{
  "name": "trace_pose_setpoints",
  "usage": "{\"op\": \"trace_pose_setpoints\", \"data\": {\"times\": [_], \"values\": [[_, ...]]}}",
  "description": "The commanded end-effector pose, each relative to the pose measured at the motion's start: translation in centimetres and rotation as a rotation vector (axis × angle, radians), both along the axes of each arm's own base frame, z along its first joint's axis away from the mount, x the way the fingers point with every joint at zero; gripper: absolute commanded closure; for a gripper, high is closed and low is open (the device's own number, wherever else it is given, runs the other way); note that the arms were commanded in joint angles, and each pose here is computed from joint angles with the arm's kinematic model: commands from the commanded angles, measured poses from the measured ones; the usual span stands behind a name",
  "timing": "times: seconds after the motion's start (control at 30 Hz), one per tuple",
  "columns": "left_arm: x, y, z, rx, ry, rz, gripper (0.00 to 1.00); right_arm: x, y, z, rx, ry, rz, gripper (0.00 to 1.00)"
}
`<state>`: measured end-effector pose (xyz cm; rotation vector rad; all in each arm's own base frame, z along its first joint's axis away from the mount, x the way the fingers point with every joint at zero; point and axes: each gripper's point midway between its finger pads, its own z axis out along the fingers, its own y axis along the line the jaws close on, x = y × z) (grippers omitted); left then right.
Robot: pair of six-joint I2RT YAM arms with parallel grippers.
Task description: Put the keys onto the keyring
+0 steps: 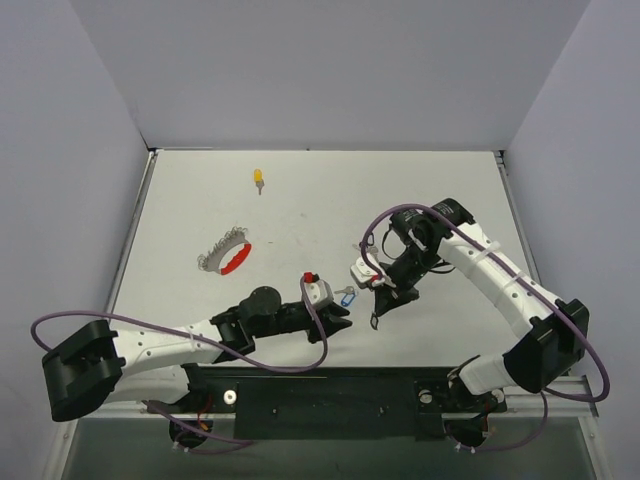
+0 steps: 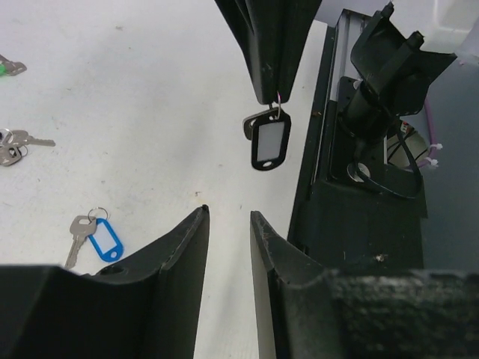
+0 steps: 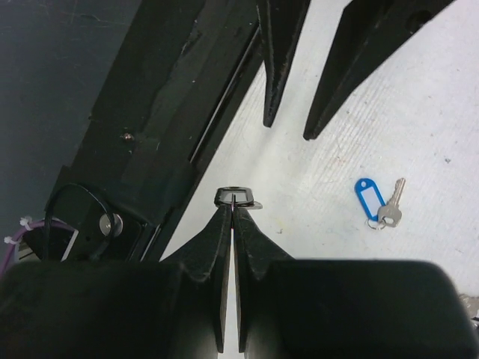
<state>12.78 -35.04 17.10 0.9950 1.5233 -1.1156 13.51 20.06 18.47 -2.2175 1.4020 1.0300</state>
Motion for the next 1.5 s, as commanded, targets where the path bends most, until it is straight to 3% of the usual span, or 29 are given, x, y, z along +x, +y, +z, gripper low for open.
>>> {"op": "trace_pose_setpoints", "data": {"times": [0.0,0.33,0.6,1.47], "values": [[0.2,-1.4,4.4,-0.17,-0.138,0.002,0.62,-3.3,-0.4,1.2,0.077,0.06,0.077,1.0],[-1.9,-3.3,4.2,-0.192,-0.132,-0.088,0.66,-3.0,-0.8,1.0,0.11,0.086,0.033,1.0],[-0.8,-3.7,4.8,-0.197,-0.138,-0.024,0.74,-3.0,-0.6,0.6,0.111,0.123,0.02,1.0],[-0.8,-5.0,5.3,-0.211,-0.161,0.009,0.75,-3.0,-0.3,0.2,0.105,0.173,0.008,1.0]]}}
